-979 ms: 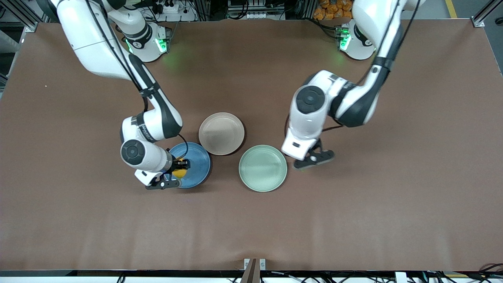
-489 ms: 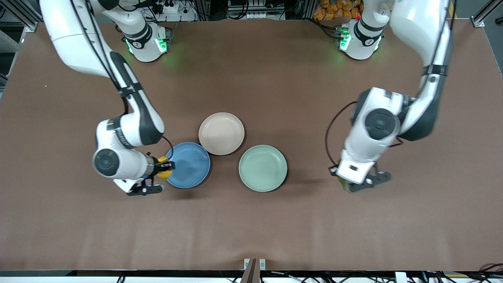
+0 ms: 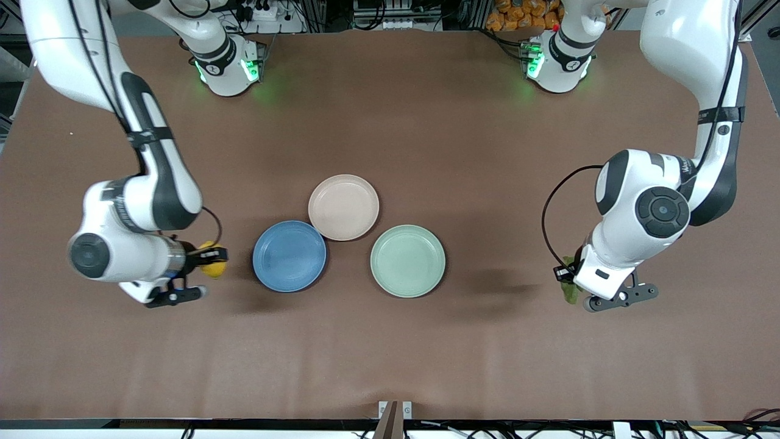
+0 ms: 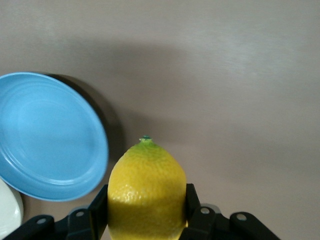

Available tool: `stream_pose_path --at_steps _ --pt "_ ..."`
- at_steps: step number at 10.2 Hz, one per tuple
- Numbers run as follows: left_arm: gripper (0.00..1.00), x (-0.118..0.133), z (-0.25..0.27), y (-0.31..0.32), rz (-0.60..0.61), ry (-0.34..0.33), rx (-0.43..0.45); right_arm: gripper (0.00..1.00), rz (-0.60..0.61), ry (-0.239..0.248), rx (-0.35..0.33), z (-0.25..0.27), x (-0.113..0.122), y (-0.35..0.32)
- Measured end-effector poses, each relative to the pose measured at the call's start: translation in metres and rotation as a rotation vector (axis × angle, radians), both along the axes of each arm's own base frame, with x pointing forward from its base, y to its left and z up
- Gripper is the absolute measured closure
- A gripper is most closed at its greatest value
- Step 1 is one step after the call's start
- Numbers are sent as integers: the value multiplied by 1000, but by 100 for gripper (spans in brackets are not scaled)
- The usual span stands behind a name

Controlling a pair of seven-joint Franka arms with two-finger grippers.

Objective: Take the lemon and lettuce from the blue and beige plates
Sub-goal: 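Carry the lettuce away and release it while the right gripper carries the lemon, then lower and release the lemon with the right gripper while the left gripper withdraws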

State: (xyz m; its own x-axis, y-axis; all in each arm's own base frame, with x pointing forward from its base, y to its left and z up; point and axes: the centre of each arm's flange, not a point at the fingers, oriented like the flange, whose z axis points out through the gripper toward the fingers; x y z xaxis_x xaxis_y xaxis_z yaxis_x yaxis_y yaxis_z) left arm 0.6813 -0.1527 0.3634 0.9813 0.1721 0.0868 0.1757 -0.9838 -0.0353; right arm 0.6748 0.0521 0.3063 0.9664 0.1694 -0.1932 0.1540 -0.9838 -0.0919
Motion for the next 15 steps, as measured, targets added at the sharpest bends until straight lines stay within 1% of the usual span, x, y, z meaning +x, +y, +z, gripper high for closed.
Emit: stream_pose_path --at_steps 1,3,5,6,7,8,11,13,15 --pt "60 0 0 0 -12 1 0 37 -7 -3 -16 10 -1 -16" --pt "33 2 -2 14 -45 9 5 37 -28 -5 -32 32 -4 -39" --pt "7 2 -11 39 -27 29 7 37 -62 -3 -36 42 -12 -62" --pt "0 0 -16 49 -13 43 8 37 -75 7 -38 40 -17 -72" --pt "0 -3 -22 60 7 57 1 37 -77 15 -45 35 -20 -78" --pt "0 -5 -27 67 27 72 -13 37 -72 10 -60 25 -23 -81" --pt "0 -23 -31 78 60 108 -37 37 -75 -20 -70 -20 -39 -88" --pt "0 -48 -18 84 74 119 -46 37 -74 -51 -69 -41 -49 -86" --pt "0 -74 0 91 85 116 -48 37 -71 -87 -69 -61 -60 -85"
